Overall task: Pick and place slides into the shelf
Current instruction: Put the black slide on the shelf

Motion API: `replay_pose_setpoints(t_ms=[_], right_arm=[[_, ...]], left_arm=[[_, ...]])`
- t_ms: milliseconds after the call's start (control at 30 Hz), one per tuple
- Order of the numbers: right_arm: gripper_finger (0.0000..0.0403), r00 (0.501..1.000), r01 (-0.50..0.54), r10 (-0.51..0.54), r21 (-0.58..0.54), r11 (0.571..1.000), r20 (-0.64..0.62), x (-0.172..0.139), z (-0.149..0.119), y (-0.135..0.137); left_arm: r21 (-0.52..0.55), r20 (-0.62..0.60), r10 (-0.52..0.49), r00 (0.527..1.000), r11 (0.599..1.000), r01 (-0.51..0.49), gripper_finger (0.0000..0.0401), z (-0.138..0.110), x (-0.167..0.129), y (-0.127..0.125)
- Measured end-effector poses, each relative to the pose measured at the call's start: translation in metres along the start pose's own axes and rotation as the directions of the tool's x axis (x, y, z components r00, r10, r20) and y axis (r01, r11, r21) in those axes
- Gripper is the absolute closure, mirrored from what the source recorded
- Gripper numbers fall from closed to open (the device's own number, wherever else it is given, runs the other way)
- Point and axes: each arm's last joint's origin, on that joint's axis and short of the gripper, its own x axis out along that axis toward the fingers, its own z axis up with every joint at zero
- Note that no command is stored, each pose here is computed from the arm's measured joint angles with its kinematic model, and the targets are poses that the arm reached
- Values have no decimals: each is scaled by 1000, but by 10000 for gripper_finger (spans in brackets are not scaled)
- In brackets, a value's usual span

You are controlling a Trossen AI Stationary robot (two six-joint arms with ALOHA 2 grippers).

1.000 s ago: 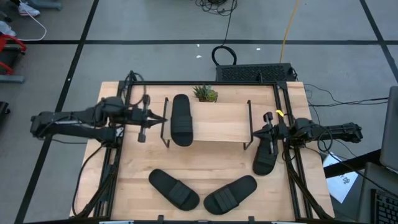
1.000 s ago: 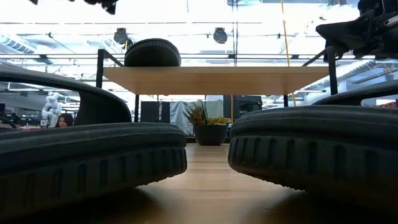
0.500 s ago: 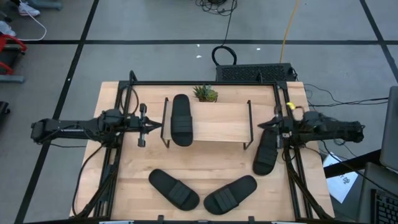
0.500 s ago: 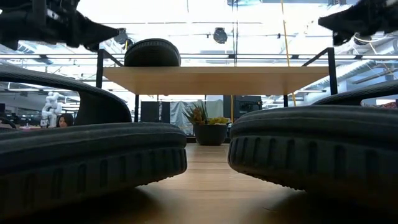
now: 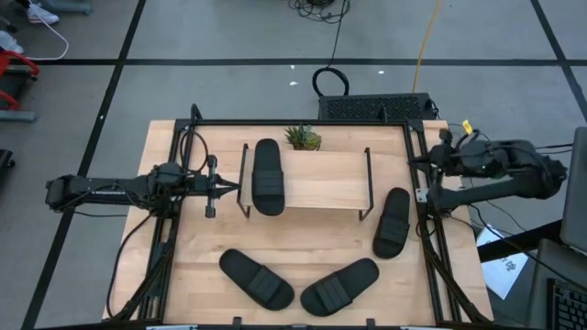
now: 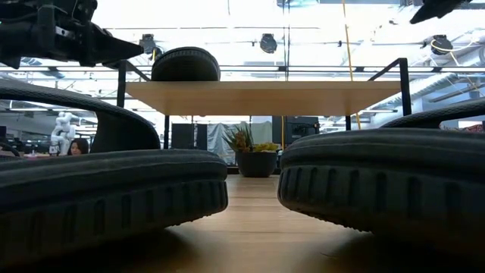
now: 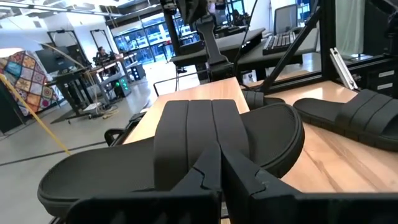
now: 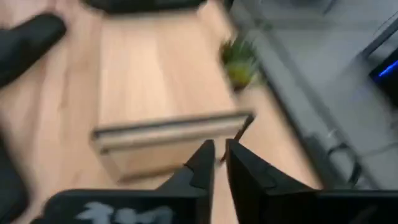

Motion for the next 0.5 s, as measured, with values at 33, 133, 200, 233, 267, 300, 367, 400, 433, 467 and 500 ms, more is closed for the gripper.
replay_pose_setpoints(t_ms=[33, 133, 200, 233, 267, 300, 367, 400, 433, 467, 500], right_arm=[[346, 998, -37, 37, 9, 999, -48, -2, 3, 1], [296, 974, -164, 171, 55, 985, -151, 0, 11, 7], [258, 956, -204, 216, 77, 976, -200, 5, 11, 10], [238, 950, -207, 221, 86, 975, -221, 9, 10, 12], [219, 945, -201, 217, 88, 976, -244, 14, 9, 13], [200, 940, -194, 210, 86, 977, -268, 19, 7, 14], [165, 937, -149, 163, 67, 986, -310, 31, 2, 17], [152, 935, -124, 136, 56, 991, -329, 38, -2, 18], [140, 932, -112, 120, 45, 993, -343, 44, -6, 20], [130, 927, -115, 119, 33, 993, -356, 52, -10, 22], [123, 919, -129, 128, 22, 991, -373, 58, -14, 24]], left_arm=[[0, 0, 0, 1000, 1000, 0, 398, 0, 0, 0], [0, 0, 0, 1000, 1000, 0, 398, 0, 0, 0], [0, 0, 0, 1000, 1000, 0, 398, 0, 0, 0], [0, 0, 0, 1000, 1000, 0, 398, 0, 0, 0], [0, 0, 0, 1000, 1000, 0, 398, 0, 0, 0], [0, 0, 0, 1000, 1000, 0, 398, 0, 0, 0], [-3, 0, 0, 1000, 1000, 0, 398, 0, 0, 0], [-3, -1, 0, 1000, 1000, 0, 398, 0, 0, 0], [-5, -3, -1, 1000, 1000, 1, 398, 0, 0, 0], [-12, -4, -1, 1000, 1000, 1, 398, 0, 0, 0], [-22, -5, -1, 1000, 1000, 1, 398, 0, 0, 0]])
